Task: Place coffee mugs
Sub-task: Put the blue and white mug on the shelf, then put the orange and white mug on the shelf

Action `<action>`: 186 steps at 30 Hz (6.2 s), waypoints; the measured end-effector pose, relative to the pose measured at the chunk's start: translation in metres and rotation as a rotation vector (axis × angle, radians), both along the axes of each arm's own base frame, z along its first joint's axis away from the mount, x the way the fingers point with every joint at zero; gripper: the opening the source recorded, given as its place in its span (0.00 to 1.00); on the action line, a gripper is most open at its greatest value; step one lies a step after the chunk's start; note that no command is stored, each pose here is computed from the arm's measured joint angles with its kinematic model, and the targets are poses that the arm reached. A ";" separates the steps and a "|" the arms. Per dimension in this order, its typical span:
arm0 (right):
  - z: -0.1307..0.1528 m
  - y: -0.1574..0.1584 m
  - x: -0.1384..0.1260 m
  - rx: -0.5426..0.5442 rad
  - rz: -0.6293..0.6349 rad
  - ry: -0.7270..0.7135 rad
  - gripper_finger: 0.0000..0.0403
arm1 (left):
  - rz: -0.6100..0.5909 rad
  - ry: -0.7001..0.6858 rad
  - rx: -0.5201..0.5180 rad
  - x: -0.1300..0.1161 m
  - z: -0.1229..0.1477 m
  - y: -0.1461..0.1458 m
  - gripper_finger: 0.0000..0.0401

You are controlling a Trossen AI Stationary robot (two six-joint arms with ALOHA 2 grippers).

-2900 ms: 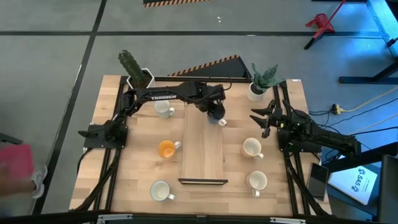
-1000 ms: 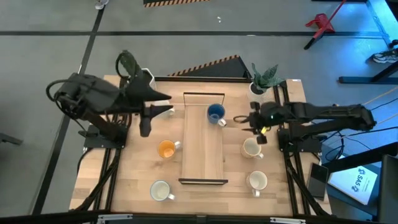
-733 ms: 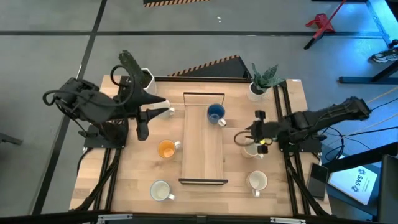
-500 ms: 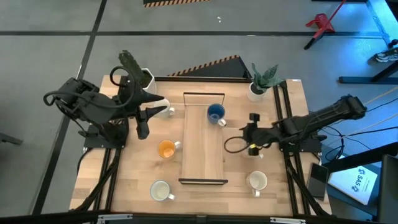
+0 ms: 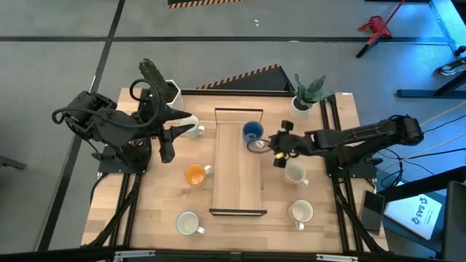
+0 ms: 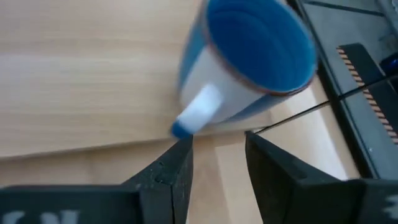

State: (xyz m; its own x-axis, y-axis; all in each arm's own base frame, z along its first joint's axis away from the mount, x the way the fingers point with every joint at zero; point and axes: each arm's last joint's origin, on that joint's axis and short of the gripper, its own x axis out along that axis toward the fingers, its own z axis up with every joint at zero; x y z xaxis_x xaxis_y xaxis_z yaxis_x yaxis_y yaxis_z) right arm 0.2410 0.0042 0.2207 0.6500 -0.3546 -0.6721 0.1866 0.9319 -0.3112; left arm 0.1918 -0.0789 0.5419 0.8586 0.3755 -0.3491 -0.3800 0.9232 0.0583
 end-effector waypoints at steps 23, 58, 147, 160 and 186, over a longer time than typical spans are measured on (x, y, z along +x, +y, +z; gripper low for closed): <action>-0.007 -0.047 0.017 -0.025 0.004 -0.036 0.33 | 0.032 0.043 0.044 -0.003 -0.004 0.002 0.33; 0.072 0.035 -0.053 0.297 -0.151 0.521 0.33 | 0.157 0.482 -0.152 0.064 -0.102 0.046 0.46; -0.038 0.124 -0.132 0.400 -0.246 0.125 0.11 | -0.139 0.250 -0.176 0.095 -0.113 0.097 0.46; -0.024 0.124 -0.118 0.416 -0.228 0.076 0.11 | -0.506 0.295 0.035 0.135 -0.134 0.106 0.46; 0.004 0.111 -0.087 0.396 -0.219 0.023 0.11 | -0.957 0.411 0.634 0.228 -0.224 0.104 0.46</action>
State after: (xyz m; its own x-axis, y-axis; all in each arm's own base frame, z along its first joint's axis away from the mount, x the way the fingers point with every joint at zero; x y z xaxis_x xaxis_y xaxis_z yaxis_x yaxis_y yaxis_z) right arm 0.1535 0.1154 0.2245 0.5715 -0.1952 -0.7971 0.3901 0.9192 0.0546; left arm 0.4195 0.0250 0.3175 0.7506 -0.1452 -0.6446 0.5908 0.5843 0.5563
